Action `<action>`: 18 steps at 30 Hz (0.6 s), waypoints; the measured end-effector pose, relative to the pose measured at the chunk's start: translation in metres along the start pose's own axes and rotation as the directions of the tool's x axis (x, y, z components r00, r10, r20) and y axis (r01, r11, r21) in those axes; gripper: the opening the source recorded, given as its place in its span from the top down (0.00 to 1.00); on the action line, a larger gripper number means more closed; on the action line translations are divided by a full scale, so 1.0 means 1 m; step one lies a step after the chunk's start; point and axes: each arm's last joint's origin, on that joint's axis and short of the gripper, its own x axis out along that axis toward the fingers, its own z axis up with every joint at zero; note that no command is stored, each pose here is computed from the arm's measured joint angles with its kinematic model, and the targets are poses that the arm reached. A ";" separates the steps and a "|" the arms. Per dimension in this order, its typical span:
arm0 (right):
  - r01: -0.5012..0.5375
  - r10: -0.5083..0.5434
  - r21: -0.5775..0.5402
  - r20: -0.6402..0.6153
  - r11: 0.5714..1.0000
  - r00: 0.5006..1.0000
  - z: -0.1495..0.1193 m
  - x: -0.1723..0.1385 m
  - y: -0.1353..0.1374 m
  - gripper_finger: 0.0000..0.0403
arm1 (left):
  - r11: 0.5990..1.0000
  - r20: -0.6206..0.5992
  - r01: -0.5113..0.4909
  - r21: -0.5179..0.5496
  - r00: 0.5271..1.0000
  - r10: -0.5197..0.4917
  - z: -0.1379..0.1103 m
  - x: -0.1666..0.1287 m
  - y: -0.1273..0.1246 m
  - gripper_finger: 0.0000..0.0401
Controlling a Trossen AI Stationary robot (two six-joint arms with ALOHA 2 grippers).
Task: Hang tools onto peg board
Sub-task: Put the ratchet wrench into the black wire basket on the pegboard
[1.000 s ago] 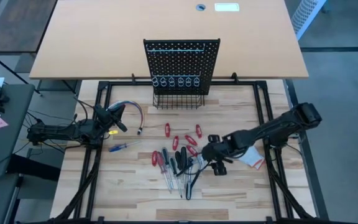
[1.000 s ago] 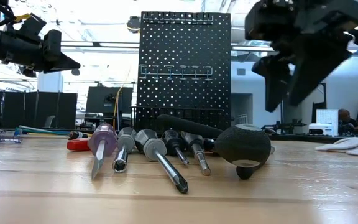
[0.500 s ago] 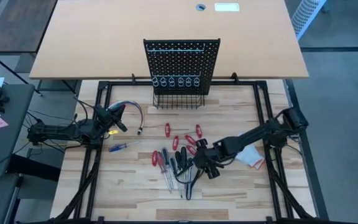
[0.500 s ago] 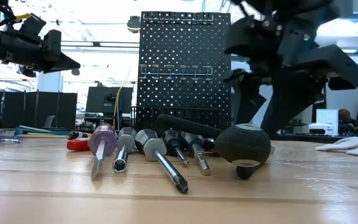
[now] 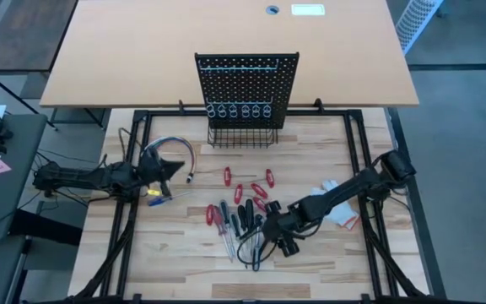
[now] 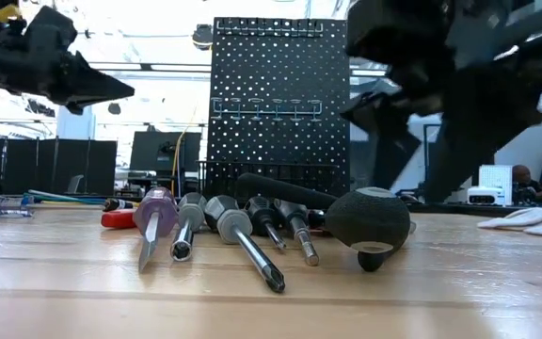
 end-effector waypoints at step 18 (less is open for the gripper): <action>-0.060 -0.001 0.488 0.123 0.871 0.992 0.003 0.005 0.023 0.75 | 0.922 -0.359 0.293 0.253 0.913 -0.191 0.029 0.074 -0.115 1.00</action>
